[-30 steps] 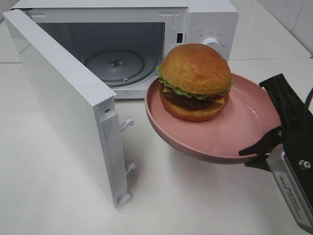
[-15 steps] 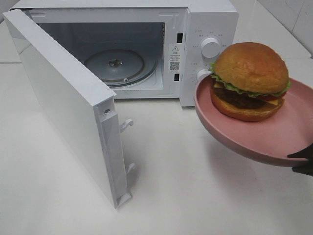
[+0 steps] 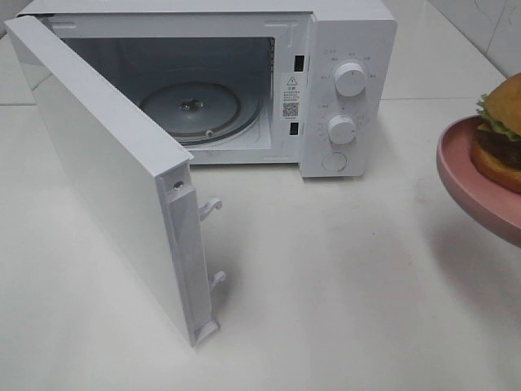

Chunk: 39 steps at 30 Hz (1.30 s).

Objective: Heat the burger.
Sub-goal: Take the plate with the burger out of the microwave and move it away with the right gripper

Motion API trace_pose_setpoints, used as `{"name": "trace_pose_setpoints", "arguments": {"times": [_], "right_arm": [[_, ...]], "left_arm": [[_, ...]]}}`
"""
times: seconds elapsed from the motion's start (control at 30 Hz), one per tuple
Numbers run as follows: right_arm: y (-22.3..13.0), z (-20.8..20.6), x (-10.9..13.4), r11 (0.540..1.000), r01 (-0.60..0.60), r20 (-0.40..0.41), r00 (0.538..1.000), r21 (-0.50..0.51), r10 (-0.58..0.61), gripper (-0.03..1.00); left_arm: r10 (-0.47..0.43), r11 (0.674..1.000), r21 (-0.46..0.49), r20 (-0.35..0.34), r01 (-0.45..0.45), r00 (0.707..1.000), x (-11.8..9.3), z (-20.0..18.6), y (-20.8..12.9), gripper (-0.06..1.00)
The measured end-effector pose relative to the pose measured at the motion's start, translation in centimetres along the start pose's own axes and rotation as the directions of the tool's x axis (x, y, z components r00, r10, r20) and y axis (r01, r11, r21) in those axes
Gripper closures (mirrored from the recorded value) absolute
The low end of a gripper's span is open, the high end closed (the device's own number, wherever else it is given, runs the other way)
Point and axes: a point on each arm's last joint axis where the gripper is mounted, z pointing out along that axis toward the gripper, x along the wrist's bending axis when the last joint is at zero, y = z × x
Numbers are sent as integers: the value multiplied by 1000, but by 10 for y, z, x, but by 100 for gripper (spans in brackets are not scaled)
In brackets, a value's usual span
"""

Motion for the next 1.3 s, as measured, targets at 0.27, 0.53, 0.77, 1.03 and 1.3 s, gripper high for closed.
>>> {"name": "trace_pose_setpoints", "arguments": {"times": [0.27, 0.53, 0.77, 1.03, 1.3], "right_arm": [[-5, 6, -4, 972, -205, 34, 979, 116, 202, 89], [1, 21, -9, 888, -399, 74, 916, 229, 393, 89], [9, 40, -10, 781, -547, 124, 835, 301, 536, 89], [14, 57, -14, 687, -658, 239, 752, 309, 614, 89], [19, 75, -11, 589, -730, 291, 680, 345, 673, 89]], "left_arm": [[0, 1000, 0, 0, 0, 1000, 0, 0, 0, -5], [0, 1000, 0, 0, 0, 1000, 0, 0, 0, -5], [0, 1000, 0, 0, 0, 1000, 0, 0, 0, -5], [0, 1000, 0, 0, 0, 1000, 0, 0, 0, -5], [0, 1000, 0, 0, 0, 1000, 0, 0, 0, -5]]}}
